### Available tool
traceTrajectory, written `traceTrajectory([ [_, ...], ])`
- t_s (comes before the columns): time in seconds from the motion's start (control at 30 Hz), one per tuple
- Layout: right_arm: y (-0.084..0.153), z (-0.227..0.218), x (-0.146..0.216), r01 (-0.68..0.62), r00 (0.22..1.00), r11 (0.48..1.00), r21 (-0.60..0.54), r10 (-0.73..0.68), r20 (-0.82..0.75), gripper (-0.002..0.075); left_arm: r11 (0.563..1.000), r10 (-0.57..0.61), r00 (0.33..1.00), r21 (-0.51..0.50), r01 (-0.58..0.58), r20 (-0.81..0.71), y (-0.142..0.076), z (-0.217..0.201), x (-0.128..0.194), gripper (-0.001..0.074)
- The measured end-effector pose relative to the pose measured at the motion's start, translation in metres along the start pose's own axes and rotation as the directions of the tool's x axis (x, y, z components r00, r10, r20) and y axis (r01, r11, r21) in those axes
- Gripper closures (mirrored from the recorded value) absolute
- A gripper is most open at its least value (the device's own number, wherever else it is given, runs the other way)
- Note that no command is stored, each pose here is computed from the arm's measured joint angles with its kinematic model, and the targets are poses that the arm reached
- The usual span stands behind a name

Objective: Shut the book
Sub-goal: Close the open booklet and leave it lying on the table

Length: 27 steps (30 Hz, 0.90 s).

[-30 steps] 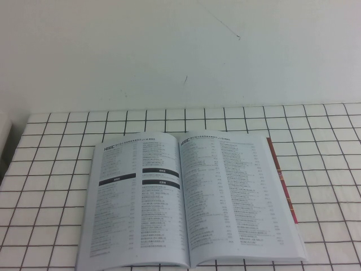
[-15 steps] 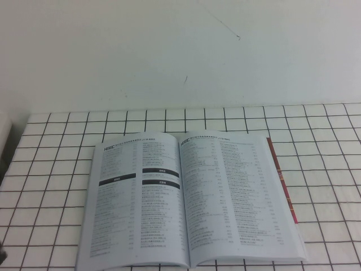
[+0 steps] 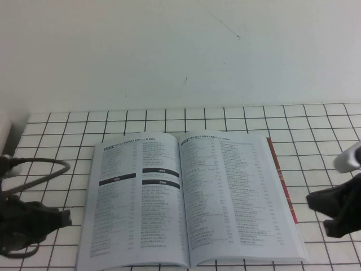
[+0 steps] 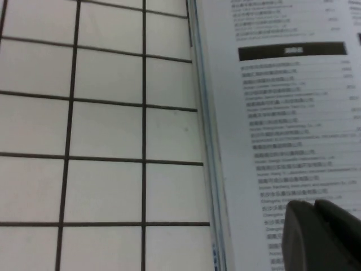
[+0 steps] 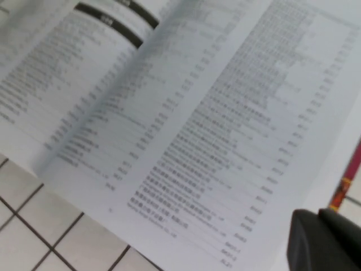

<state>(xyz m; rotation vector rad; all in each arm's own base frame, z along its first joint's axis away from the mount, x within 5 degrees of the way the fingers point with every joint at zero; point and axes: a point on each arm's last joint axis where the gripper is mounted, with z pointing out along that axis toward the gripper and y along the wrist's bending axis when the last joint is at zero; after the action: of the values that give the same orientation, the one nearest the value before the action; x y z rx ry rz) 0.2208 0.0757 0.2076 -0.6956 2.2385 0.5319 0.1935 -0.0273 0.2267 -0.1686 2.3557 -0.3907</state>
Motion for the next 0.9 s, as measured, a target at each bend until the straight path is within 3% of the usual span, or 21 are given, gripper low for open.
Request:
traceTrajectory([
  [0.3,0.005,0.081,0.028,-0.014,0.973,0.997,-0.081,-0.006,-0.233,0.0729,0.996,-0.044,0.992,-0.083,0.034,-0.119,0.013,0.065,-0.016,0.0738],
  [0.63,0.000,0.096,0.036,-0.037,0.960,0.996,-0.077,0.014,-0.281,0.0729,0.993,-0.041,0.971,-0.121,0.013,-0.237,0.025,0.120,-0.017,0.0738],
  [0.67,0.000,0.097,0.036,-0.022,0.960,0.996,-0.086,-0.003,-0.280,0.0729,0.997,-0.034,0.948,-0.070,0.013,-0.316,0.020,0.140,-0.028,0.0738],
  [0.77,0.000,0.097,0.036,-0.018,0.960,0.996,-0.089,-0.008,-0.278,0.0729,1.000,-0.002,0.931,-0.024,-0.007,-0.365,0.013,0.143,-0.033,0.0738],
  [0.9,0.000,0.097,0.034,-0.013,0.962,0.996,-0.088,-0.012,-0.272,0.0729,0.992,0.099,0.897,0.113,-0.056,-0.430,-0.021,0.142,-0.036,0.0738],
])
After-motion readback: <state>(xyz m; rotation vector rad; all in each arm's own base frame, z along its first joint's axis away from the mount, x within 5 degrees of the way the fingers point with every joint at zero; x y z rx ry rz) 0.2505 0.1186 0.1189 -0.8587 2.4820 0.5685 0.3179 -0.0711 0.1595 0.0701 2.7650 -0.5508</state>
